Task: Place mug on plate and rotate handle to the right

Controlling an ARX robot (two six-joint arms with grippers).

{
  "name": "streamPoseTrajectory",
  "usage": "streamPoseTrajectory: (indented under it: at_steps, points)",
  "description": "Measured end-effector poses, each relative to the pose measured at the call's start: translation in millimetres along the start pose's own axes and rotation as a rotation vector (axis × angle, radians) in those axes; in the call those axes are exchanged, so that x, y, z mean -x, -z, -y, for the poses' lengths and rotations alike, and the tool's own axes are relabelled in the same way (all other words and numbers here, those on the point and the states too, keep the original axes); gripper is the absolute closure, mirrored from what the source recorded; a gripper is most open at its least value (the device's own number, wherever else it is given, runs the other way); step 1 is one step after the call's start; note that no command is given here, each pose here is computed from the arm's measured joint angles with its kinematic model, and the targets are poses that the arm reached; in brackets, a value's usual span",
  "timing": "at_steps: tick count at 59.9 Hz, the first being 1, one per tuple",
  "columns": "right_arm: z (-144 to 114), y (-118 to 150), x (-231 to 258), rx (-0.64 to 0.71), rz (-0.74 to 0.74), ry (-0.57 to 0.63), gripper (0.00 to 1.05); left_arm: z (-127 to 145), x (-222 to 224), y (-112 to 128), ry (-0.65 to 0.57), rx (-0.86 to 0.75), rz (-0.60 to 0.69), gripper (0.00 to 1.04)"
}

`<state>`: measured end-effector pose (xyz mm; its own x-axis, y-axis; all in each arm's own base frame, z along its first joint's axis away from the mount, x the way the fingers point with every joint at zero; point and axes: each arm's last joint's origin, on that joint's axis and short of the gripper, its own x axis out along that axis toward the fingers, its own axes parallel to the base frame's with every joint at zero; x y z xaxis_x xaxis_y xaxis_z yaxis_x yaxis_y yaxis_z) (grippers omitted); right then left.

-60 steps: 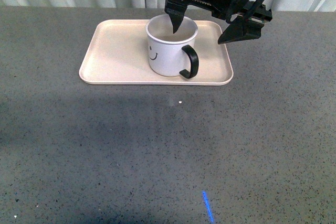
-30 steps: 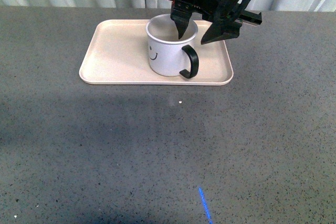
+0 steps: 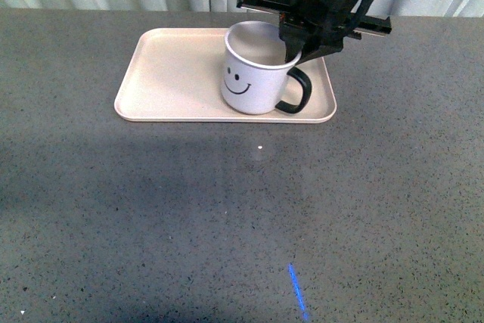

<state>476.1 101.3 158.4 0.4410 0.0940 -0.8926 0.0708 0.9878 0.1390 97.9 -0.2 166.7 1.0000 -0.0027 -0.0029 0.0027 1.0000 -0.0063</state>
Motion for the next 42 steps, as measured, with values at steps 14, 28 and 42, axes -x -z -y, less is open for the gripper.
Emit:
streamPoseTrajectory:
  at_steps: [14,28,42]
  points:
    - [30.5,-16.5,12.5,0.244,-0.019,-0.008,1.03,0.0,0.0,0.0,0.0,0.0,0.0,0.09]
    - [14.4,-38.6,15.3,0.515,0.001,-0.097,1.03,0.0,0.0,0.0,0.0,0.0,0.0,0.09]
    - [-8.6,-40.5,5.0,0.687,-0.023,-0.152,1.03,0.0,0.0,0.0,0.0,0.0,0.0,0.09]
